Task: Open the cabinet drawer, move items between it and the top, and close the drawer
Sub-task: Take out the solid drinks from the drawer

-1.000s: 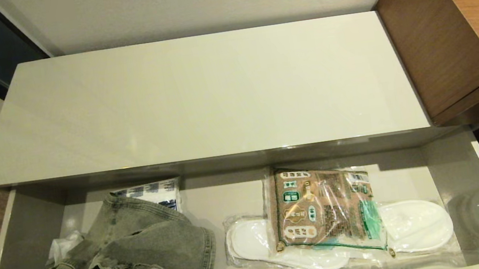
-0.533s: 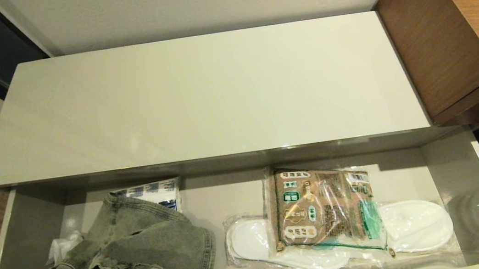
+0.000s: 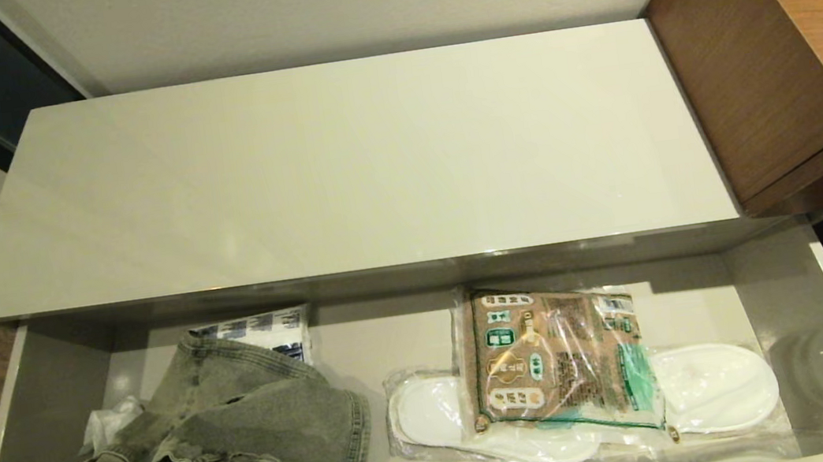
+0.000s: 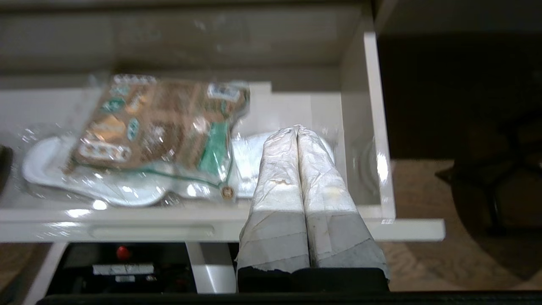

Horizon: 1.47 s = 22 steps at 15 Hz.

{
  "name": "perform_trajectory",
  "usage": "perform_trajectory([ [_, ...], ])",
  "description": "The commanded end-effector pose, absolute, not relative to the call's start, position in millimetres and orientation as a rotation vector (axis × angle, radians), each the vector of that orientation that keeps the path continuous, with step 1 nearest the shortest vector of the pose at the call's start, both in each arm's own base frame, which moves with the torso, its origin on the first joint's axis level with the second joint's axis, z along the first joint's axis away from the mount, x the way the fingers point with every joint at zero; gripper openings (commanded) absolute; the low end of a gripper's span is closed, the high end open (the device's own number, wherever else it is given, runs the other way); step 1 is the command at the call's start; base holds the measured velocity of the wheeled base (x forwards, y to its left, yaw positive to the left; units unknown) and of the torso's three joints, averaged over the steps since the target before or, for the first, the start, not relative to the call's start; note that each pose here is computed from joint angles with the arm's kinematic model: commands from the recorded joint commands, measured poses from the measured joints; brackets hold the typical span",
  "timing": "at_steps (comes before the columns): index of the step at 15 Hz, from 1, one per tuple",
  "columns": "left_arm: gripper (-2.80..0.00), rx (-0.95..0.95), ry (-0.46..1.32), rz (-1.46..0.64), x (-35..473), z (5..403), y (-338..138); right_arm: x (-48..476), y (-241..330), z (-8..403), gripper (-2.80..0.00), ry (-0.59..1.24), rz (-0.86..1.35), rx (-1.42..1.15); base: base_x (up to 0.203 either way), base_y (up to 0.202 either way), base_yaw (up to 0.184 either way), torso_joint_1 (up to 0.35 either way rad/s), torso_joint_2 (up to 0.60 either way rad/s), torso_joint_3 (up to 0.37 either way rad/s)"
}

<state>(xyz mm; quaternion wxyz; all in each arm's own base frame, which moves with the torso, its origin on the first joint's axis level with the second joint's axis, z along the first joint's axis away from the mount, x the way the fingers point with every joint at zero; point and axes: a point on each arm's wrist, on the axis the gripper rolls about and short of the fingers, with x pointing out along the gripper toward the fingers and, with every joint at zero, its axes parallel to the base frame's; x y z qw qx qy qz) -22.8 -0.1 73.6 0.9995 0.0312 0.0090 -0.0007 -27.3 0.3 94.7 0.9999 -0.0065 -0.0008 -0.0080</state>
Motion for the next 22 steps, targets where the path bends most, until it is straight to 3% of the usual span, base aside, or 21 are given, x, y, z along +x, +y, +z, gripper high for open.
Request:
perform_trajectory([
  [1,-2.80,0.063,0.020,-0.001,-22.7,73.6,-0.1,-52.9,1.0,140.7,-2.80,-0.081,0.004,-0.016,0.000,0.000,0.000,0.000,0.00,0.000],
  [5,-2.80,0.063,0.020,-0.001,-22.7,73.6,-0.1,-109.9,5.3,236.2,-2.80,-0.079,0.119,0.090,0.000,0.000,0.000,0.000,0.00,0.000],
  [7,-2.80,0.063,0.020,-0.001,-22.7,73.6,-0.1,-85.6,6.2,284.0,-2.80,0.082,0.139,0.245,0.000,0.000,0.000,0.000,0.00,0.000],
  [10,-2.80,0.063,0.020,-0.001,-22.7,73.6,-0.1,-18.8,7.7,312.2,-2.80,0.436,0.222,0.386,0.000,0.000,0.000,0.000,0.00,0.000],
  [14,-2.80,0.063,0.020,-0.001,-22.7,73.6,-0.1,101.7,12.4,288.7,-2.80,0.849,0.411,0.189,0.000,0.000,0.000,0.000,0.00,0.000],
  [17,-2.80,0.063,0.020,-0.001,-22.7,73.6,-0.1,175.0,63.5,257.8,-2.80,0.938,0.591,-0.131,0.000,0.000,0.000,0.000,0.00,0.000],
  [20,-2.80,0.063,0.020,-0.001,-22.7,73.6,-0.1,211.6,133.0,212.3,-2.80,0.992,0.730,-0.360,0.000,0.000,0.000,0.000,0.00,0.000],
  [21,-2.80,0.063,0.020,-0.001,-22.7,73.6,-0.1,215.1,150.7,199.9,0.00,0.971,0.772,-0.395,0.000,0.000,0.000,0.000,0.00,0.000],
  [22,-2.80,0.063,0.020,-0.001,-22.7,73.6,-0.1,214.9,159.9,189.1,0.00,0.936,0.794,-0.406,0.000,0.000,0.000,0.000,0.00,0.000],
])
